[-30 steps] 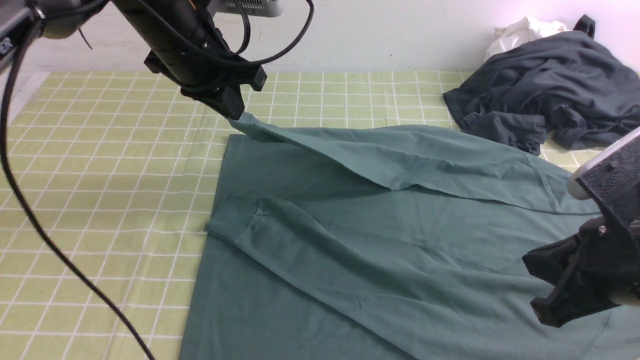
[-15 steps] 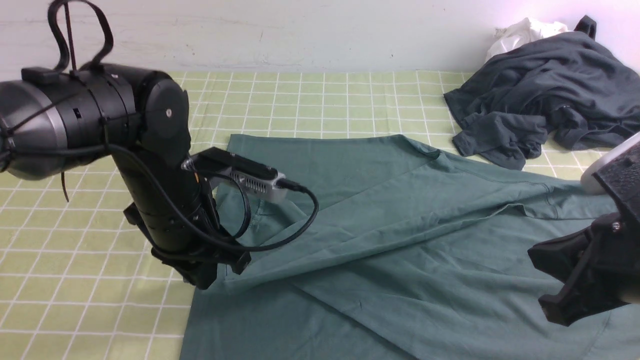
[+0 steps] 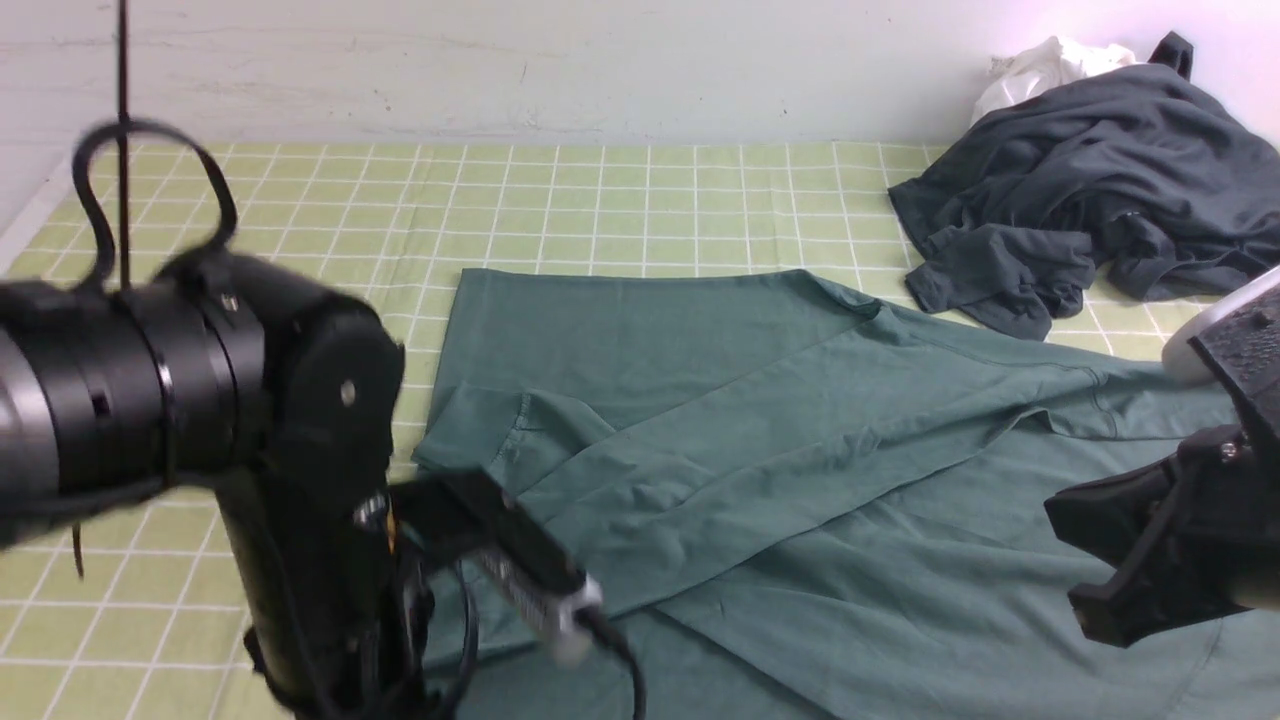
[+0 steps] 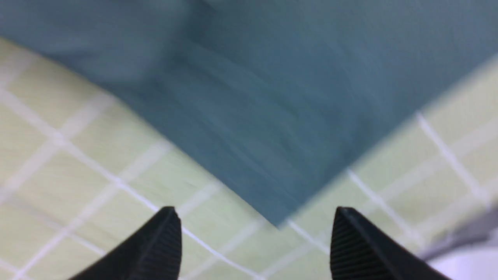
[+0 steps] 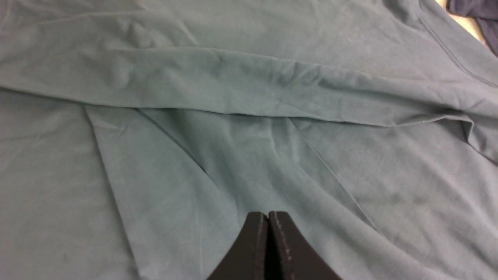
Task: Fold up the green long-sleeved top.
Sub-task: Use both arms simultaneously to clamp the lower edge of the clothing fabric
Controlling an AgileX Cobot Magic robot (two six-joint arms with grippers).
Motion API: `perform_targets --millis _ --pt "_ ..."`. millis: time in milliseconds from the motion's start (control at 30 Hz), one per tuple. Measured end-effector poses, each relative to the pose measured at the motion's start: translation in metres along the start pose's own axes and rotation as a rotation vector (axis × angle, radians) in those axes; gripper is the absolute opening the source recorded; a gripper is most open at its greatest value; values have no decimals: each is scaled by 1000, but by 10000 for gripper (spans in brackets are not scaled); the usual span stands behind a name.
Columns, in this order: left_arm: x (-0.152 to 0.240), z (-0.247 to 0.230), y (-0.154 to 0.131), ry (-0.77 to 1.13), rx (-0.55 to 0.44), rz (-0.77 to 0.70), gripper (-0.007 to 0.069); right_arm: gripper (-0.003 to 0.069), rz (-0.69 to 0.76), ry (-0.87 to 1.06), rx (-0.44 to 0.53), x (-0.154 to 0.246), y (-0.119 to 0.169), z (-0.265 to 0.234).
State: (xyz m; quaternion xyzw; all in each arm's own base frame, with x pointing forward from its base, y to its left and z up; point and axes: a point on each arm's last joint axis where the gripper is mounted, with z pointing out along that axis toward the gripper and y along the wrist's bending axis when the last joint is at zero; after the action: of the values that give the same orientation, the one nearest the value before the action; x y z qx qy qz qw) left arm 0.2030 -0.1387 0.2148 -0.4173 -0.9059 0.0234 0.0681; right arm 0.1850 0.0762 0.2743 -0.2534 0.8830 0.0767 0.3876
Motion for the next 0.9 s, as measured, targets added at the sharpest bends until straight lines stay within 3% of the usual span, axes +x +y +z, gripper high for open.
perform_targets --millis 133,233,333,500,667,700,767,900 --pt "10 32 -28 40 -3 295 479 -15 7 -1 -4 0 0 0" --pt "11 49 -34 -23 -35 401 478 -15 12 -2 -6 0 1 0" --pt "10 58 -33 -84 -69 421 454 -15 20 -4 -10 0 1 0" --pt "16 70 -30 -110 -110 458 353 -15 22 -4 -11 0 1 0" --pt "15 69 -27 -126 -153 453 167 -15 22 -4 -11 0 1 0" --pt "15 69 -27 -126 -153 448 167 -15 22 -4 -11 0 1 0" --pt "14 65 -29 -129 -149 417 60 -15 22 1 -13 0 1 0" --pt "13 47 -34 -148 -151 385 4 -15 -8 -7 -15 0 2 -3"
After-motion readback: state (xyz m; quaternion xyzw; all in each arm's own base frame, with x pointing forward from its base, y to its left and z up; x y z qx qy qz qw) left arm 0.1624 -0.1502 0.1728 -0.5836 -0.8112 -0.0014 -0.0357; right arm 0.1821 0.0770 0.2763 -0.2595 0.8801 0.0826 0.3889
